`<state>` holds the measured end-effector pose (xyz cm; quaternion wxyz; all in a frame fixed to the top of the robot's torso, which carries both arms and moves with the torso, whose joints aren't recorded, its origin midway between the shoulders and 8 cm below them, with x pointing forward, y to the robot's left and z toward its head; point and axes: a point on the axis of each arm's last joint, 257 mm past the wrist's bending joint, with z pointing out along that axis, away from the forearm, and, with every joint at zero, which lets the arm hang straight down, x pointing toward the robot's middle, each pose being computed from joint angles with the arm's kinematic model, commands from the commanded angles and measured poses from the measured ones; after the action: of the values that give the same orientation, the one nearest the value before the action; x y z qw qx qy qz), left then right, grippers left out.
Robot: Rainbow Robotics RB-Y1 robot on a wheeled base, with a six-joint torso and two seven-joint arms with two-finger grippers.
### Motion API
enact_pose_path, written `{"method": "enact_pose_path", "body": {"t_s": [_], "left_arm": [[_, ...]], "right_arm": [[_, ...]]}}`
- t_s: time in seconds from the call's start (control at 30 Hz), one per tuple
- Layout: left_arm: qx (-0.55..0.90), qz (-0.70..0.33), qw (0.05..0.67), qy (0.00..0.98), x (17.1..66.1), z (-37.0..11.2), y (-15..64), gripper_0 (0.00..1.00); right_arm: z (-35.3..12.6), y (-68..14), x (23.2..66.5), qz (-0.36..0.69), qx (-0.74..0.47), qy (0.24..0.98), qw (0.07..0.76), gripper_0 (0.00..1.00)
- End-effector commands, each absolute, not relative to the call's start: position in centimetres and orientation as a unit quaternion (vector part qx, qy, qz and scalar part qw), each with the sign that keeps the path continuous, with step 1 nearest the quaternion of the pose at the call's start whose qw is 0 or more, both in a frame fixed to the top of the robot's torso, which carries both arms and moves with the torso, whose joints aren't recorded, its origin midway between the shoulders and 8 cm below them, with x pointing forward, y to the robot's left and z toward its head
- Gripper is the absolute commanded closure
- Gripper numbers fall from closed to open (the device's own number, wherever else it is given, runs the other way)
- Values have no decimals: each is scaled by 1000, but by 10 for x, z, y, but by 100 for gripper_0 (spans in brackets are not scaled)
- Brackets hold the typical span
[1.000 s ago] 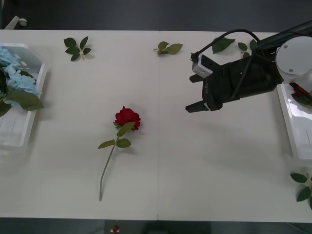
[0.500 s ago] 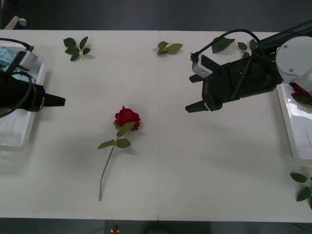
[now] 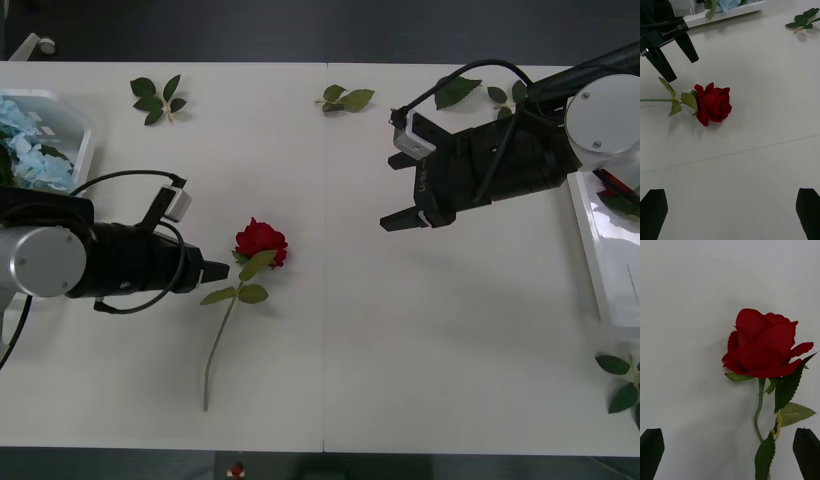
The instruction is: Put the red flowers into the right box and the blue flowers into the left box
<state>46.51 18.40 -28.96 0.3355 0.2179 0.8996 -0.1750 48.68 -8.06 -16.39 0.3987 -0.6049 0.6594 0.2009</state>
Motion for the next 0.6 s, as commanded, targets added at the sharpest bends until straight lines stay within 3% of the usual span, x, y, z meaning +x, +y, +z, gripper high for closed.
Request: {"method": "enact_pose_path", "body": {"t_s": [0.03,0.6], "left_arm": [[271,-141,363,880,475,-282,162,0],[307,-79,364,876,483,-299,138,0]], "right_arm": [[-142,-72,487,186,-631,630,413,0],[-142,-72,487,186,-631,630,413,0]]}}
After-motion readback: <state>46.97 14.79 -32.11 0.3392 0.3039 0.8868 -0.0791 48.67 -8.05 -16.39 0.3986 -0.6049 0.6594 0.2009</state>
